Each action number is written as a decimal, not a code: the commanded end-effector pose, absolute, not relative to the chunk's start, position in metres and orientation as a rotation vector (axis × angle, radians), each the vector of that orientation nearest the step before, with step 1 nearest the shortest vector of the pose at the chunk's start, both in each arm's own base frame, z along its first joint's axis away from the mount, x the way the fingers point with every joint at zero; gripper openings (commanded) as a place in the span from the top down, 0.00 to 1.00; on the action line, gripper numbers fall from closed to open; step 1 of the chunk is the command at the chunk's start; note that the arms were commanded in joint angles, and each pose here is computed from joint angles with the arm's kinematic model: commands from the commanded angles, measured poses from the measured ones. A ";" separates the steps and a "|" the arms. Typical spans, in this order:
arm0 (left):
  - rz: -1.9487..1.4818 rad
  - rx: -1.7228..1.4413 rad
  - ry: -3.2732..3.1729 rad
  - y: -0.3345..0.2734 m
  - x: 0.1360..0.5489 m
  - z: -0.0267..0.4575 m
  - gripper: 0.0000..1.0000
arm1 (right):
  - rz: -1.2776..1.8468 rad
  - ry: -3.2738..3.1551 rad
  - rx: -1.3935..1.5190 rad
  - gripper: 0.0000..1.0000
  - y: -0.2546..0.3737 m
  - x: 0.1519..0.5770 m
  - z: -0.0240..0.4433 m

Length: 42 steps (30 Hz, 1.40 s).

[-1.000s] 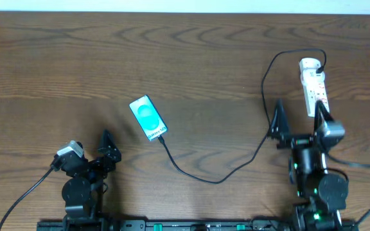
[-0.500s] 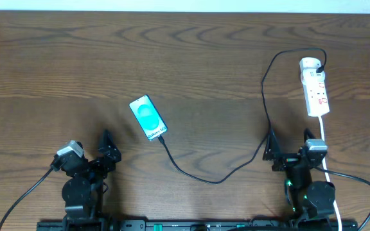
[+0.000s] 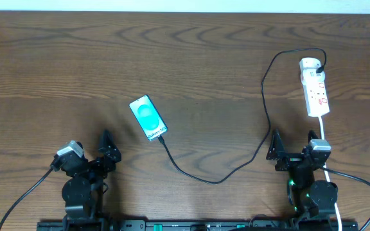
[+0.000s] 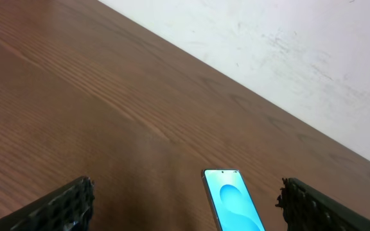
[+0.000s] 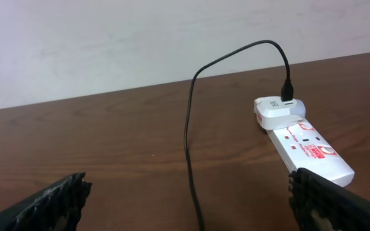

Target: Plug charger to phone and switch on socket

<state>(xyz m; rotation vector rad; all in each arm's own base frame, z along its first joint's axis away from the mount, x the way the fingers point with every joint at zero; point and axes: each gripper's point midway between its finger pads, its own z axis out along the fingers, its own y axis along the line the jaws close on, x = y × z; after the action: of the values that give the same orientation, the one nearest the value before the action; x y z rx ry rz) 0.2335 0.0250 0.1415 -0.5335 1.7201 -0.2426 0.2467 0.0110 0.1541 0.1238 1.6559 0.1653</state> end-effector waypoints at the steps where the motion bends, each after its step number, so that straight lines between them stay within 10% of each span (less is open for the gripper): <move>1: -0.231 -0.549 1.751 0.027 0.232 0.129 0.07 | 0.162 1.652 0.127 0.01 0.009 0.246 0.154; 42: 0.142 -0.706 1.649 0.084 0.215 0.136 0.07 | 0.059 1.647 0.023 0.01 0.008 0.246 0.156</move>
<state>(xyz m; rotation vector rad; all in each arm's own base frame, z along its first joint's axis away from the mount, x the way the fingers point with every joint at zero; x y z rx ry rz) 0.2282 0.0520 0.1441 -0.5926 1.6812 -0.0628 0.2466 0.0084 0.1556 0.0323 1.6512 0.0680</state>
